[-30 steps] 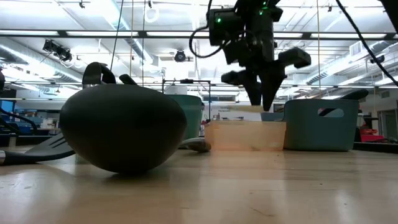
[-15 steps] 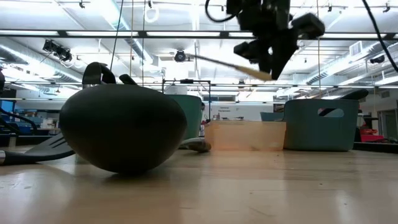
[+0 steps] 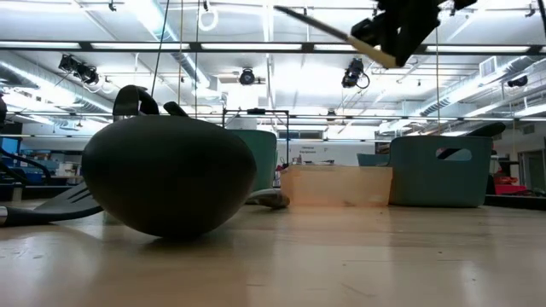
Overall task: Pick & Place Kitchen Items
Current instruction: Put the yellow table knife into the orange bin
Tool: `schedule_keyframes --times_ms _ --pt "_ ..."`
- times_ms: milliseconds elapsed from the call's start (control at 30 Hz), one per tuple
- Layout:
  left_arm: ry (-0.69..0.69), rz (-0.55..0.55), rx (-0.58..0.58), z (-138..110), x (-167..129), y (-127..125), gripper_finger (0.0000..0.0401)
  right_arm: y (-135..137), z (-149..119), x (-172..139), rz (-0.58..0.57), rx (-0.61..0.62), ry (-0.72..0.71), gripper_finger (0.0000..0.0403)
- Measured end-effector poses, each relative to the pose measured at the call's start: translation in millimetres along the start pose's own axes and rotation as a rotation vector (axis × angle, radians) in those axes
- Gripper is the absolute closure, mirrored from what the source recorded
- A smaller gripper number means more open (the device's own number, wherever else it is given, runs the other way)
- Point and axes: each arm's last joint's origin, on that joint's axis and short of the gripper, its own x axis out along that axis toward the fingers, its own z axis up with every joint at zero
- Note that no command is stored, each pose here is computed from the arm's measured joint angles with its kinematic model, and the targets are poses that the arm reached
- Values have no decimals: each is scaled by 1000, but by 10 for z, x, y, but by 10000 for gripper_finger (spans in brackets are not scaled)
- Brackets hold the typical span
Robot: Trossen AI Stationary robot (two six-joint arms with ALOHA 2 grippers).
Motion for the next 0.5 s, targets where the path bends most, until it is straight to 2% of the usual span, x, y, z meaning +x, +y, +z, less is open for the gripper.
schedule_keyframes --times_ms 500 --pt "-9 22 5 3 0 7 234 269 -276 -501 -100 134 -104 311"
